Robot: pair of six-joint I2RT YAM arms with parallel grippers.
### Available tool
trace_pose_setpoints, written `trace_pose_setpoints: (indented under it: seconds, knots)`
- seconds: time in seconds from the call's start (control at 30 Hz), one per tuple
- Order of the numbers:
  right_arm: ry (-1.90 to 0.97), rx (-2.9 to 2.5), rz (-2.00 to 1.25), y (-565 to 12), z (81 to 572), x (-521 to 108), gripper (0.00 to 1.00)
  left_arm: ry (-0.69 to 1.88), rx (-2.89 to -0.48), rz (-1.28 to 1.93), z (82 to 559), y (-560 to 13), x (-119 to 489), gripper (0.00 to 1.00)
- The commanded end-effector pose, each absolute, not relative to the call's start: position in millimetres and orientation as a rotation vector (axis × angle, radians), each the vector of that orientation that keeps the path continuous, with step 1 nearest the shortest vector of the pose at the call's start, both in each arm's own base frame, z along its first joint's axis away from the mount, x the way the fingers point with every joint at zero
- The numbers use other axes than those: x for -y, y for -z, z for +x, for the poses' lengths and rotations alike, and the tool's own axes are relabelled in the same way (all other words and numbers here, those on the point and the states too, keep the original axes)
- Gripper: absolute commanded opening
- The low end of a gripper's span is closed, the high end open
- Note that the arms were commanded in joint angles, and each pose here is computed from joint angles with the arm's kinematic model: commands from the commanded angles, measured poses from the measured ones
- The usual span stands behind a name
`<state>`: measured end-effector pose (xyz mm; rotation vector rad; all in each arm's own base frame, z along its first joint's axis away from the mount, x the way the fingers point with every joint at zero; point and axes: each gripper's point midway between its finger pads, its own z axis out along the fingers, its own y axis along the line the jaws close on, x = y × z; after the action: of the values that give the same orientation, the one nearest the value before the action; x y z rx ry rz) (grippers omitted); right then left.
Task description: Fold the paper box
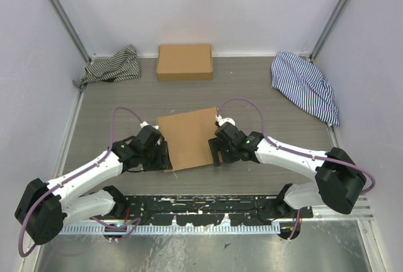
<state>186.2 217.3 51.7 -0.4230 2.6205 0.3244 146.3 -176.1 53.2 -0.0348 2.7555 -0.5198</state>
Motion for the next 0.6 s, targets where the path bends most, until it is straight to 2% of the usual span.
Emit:
trace_pose_setpoints:
  seconds: [0.0, 0.27, 0.4, 0.47, 0.57]
  knots:
    - [-0.279, -2.548, -0.366, -58.2, 200.4, -213.9, 0.83, 0.418, -2.724, -0.044, 153.9, -45.4, 164.2, 0.61]
    - [-0.219, -2.552, -0.342, -40.1, 208.3, -212.9, 0.77, 0.321, -2.679, -0.096, 169.8, -38.5, 156.9, 0.60]
    - [-0.305, -2.526, -0.362, -62.5, 204.3, -221.4, 0.71, 0.332, -2.647, -0.099, 170.6, -49.7, 154.6, 0.59]
    - [-0.367, -2.494, -0.379, -86.2, 201.9, -225.9, 0.64, 0.346, -2.626, -0.089, 168.3, -60.7, 151.7, 0.58]
    - [-0.445, -2.412, -0.385, -129.9, 203.8, -230.8, 0.46, 0.400, -2.575, -0.084, 165.3, -81.2, 149.9, 0.51]
